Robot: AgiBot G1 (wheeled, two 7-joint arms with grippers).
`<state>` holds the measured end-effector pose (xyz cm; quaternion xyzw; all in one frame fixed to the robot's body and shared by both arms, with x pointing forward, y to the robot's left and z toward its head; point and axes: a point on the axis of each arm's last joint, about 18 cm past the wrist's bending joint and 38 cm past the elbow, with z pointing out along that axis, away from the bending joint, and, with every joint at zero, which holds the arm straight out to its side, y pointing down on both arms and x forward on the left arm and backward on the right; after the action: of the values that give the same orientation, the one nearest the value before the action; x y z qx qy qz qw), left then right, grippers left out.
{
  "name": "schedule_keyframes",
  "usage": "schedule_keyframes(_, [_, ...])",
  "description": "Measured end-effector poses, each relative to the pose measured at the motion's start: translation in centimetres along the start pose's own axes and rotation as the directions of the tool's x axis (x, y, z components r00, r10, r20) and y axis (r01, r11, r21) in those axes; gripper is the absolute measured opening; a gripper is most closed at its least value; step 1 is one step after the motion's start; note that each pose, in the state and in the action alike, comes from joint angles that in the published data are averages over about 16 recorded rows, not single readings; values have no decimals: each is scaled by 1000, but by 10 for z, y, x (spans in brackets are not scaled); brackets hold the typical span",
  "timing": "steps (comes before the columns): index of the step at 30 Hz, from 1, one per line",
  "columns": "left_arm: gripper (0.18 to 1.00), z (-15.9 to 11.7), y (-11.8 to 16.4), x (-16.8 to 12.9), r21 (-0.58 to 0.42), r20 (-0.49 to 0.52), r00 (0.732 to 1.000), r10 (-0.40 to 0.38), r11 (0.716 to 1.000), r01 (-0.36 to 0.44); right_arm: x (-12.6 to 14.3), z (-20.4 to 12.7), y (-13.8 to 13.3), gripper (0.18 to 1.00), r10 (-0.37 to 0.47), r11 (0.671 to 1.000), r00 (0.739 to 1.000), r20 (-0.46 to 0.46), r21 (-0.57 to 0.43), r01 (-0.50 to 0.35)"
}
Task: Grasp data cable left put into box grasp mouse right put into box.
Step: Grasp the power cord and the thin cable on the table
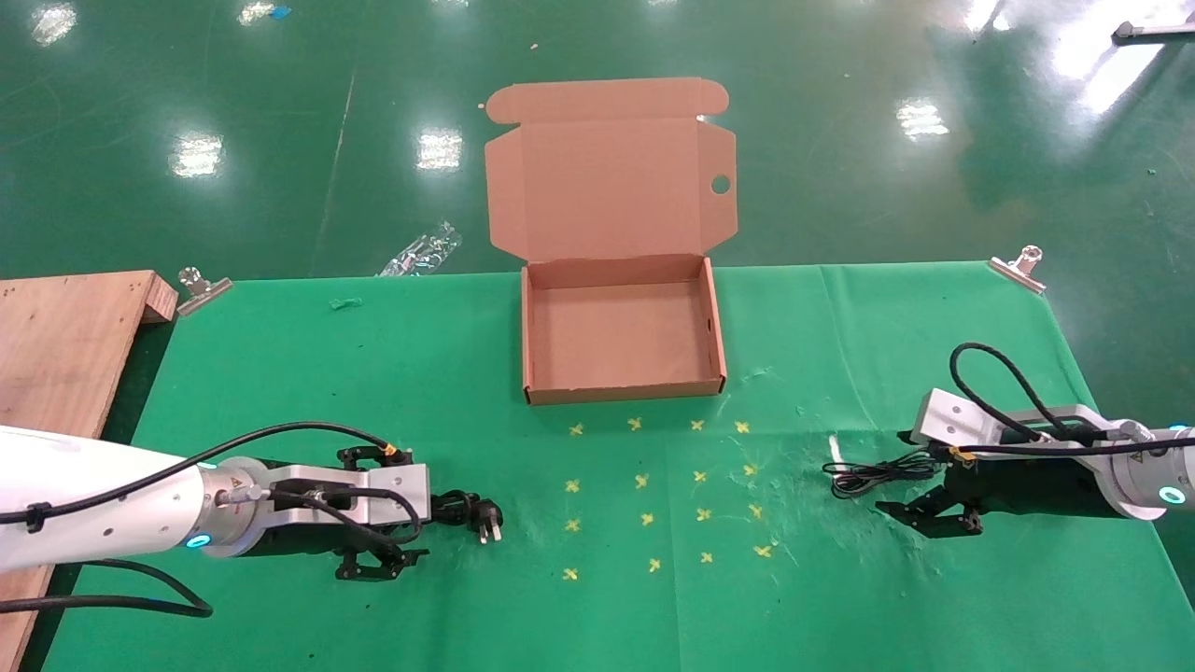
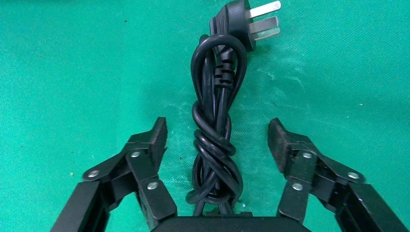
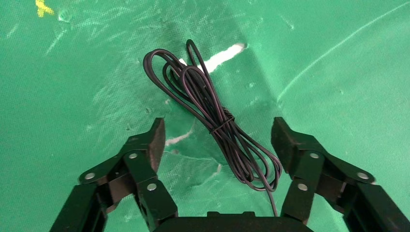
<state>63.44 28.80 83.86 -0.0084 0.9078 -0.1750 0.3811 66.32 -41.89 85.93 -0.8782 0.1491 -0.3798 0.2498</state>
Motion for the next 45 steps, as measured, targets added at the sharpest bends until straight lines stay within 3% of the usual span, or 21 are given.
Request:
schedule_keyframes(8, [692, 0, 0, 0, 0, 0, 1000, 0, 1000, 0, 0, 0, 0, 723, -1, 1000, 1000, 0, 1, 1])
schedule_keyframes(19, [427, 0, 0, 0, 1, 0, 1000, 0, 1000, 0, 0, -1, 0, 459, -2, 1000, 1000, -1, 2, 2])
schedule_keyframes(24, [353, 0, 0, 0, 1, 0, 1000, 0, 1000, 0, 0, -1, 0, 354, -2, 1000, 1000, -1, 2, 2])
schedule_keyframes(30, [320, 0, 0, 0, 1, 0, 1000, -1, 1000, 1, 3, -6, 2, 277, 25, 1000, 1000, -13, 10, -25])
schedule_keyframes(38, [318, 1, 0, -1, 2, -2, 1000, -1, 1000, 1, 20, -22, 5, 250, 114, 993, 991, -74, 52, -110])
schedule_keyframes(45, [318, 1, 1, -1, 2, -2, 1000, 0, 1000, 0, 28, -30, 6, 302, 179, 981, 979, -97, 90, -171])
